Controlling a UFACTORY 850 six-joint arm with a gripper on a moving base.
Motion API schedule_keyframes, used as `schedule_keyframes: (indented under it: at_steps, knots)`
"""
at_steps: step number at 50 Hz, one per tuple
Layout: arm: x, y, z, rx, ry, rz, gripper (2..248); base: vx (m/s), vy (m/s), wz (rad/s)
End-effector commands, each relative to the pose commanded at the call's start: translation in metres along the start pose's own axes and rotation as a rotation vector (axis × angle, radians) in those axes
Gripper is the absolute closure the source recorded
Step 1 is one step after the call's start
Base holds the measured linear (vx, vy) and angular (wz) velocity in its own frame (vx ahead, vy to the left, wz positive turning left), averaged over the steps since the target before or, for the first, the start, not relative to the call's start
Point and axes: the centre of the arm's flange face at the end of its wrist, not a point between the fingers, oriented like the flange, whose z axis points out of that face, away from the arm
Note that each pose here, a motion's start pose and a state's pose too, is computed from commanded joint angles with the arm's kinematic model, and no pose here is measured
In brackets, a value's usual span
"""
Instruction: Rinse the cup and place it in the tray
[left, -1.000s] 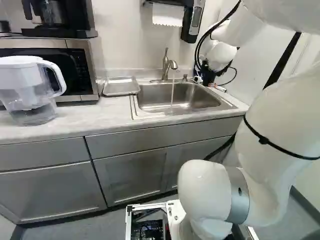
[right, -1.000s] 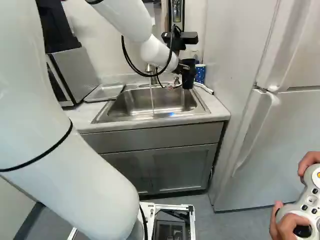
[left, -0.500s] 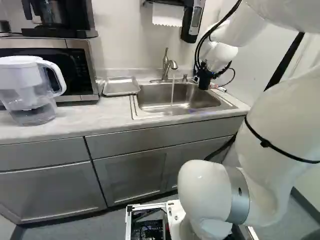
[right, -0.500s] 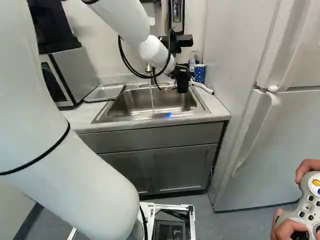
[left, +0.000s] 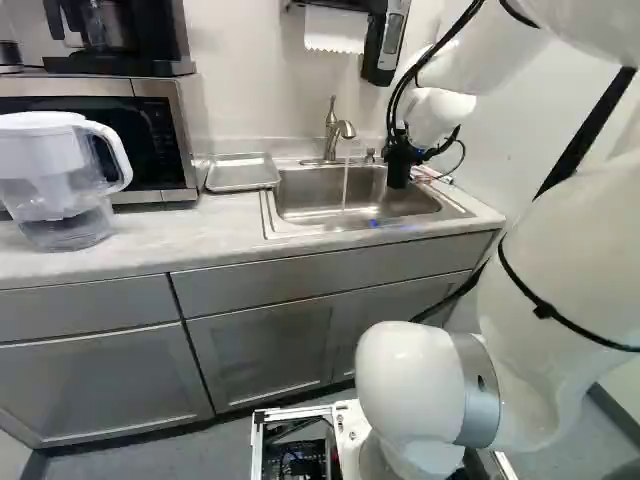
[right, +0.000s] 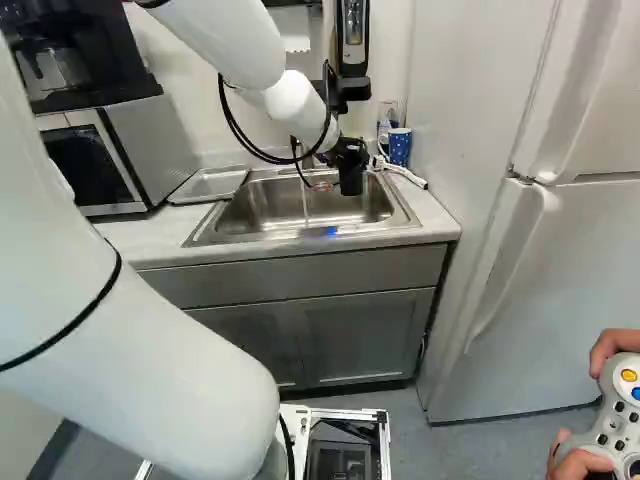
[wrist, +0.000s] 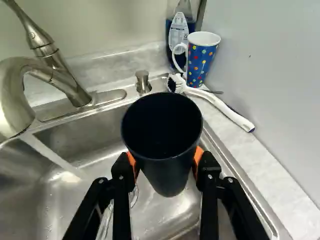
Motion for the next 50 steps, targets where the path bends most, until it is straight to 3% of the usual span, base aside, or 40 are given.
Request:
schedule_keyframes:
  at_steps: [33, 47, 50]
  knots:
    - [-0.024, -0.04, -0.018, 0.092, -0.117, 0.137, 127, 0.0, 0.0, 0.0]
    - [-0.03, -0.058, -0.019, 0.112, -0.193, 0.147, 127, 0.0, 0.0, 0.0]
    - [-0.03, -0.063, -0.018, 0.118, -0.206, 0.114, 127, 0.0, 0.0, 0.0]
